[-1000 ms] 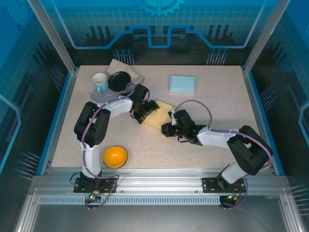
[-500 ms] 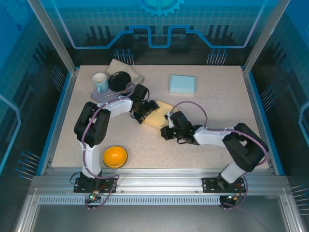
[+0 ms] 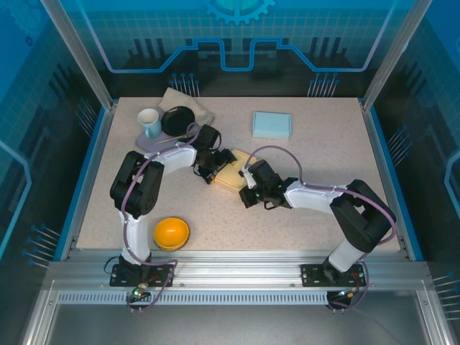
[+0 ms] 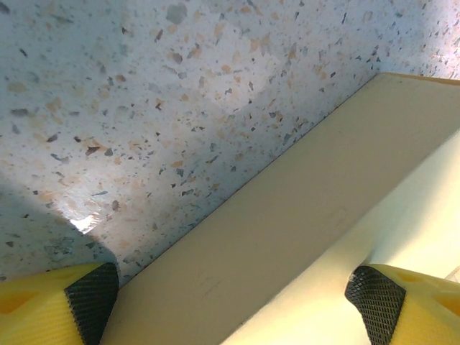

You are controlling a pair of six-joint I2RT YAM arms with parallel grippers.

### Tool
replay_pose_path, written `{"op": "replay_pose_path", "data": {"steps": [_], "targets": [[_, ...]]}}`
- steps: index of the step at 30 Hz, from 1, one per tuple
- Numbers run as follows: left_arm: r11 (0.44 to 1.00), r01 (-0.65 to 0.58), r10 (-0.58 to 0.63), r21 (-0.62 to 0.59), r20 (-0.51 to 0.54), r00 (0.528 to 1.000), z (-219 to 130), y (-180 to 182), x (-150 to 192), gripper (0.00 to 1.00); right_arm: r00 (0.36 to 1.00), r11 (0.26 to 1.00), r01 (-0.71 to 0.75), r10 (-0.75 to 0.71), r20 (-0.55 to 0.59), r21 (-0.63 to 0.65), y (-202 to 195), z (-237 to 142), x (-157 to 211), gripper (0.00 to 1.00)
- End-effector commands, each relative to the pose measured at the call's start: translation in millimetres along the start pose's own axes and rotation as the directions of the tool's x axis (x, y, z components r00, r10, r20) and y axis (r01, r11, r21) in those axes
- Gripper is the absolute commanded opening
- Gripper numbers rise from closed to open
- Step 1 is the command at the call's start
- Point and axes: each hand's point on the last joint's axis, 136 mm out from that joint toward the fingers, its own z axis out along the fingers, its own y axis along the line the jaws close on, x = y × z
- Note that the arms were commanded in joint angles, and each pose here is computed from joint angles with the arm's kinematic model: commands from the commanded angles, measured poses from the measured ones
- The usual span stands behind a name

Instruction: Fold the paper box

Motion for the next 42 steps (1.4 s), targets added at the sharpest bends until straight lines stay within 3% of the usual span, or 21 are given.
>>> {"op": "replay_pose_path", "data": {"steps": [1,5,16,18,22,29,34,38,40,42], "targets": [[0.979,0.083,-0.102,-0.187,-0.095,0.99,34.5,61.6,25.0,0.9,0.983,0.984,0.177,-0.177,-0.039,-0.005,10.6,8.7,6.8,0.0],[0.979,0.084,-0.103,-0.185,-0.096,0.99,34.7,61.3,24.0,0.9,0.958,0.959,0.282,-0.282,-0.05,-0.01,15.0,11.5,15.4,0.0],[0.978,0.087,-0.107,-0.187,-0.099,0.989,34.6,60.5,21.6,0.9,0.931,0.932,0.36,-0.356,-0.078,0.039,13.7,13.2,21.1,0.0],[0.978,0.088,-0.108,-0.187,-0.099,0.989,34.5,60.6,21.4,0.9,0.933,0.934,0.357,-0.355,-0.056,0.018,18.8,8.4,19.0,0.37],[0.978,0.091,-0.111,-0.187,-0.1,0.989,34.2,61.2,20.0,0.91,0.939,0.939,0.339,-0.341,-0.038,-0.05,32.9,-4.7,17.3,0.49],[0.979,0.09,-0.11,-0.183,-0.104,0.988,33.0,60.4,18.5,0.9,0.967,0.967,0.253,-0.254,-0.036,-0.027,23.7,-46.2,15.7,0.52],[0.981,0.083,-0.103,-0.178,-0.108,0.989,32.0,58.1,17.8,0.9,0.947,0.948,0.315,-0.311,-0.081,0.038,4.2,-71.9,10.1,0.53],[0.981,0.079,-0.1,-0.179,-0.106,0.989,30.9,57.6,17.1,0.91,0.948,0.947,0.317,-0.314,-0.051,0.055,-4.8,-77.6,-17.3,0.52],[0.98,0.08,-0.101,-0.181,-0.107,0.989,30.6,58.6,17.7,0.91,0.923,0.919,0.385,-0.382,-0.056,0.083,-9.1,-71.6,-25.2,0.49],[0.98,0.079,-0.1,-0.181,-0.107,0.989,30.4,59.0,18.0,0.9,0.857,0.851,0.515,-0.512,-0.055,0.097,-5.7,-64.0,-28.6,0.47]]}}
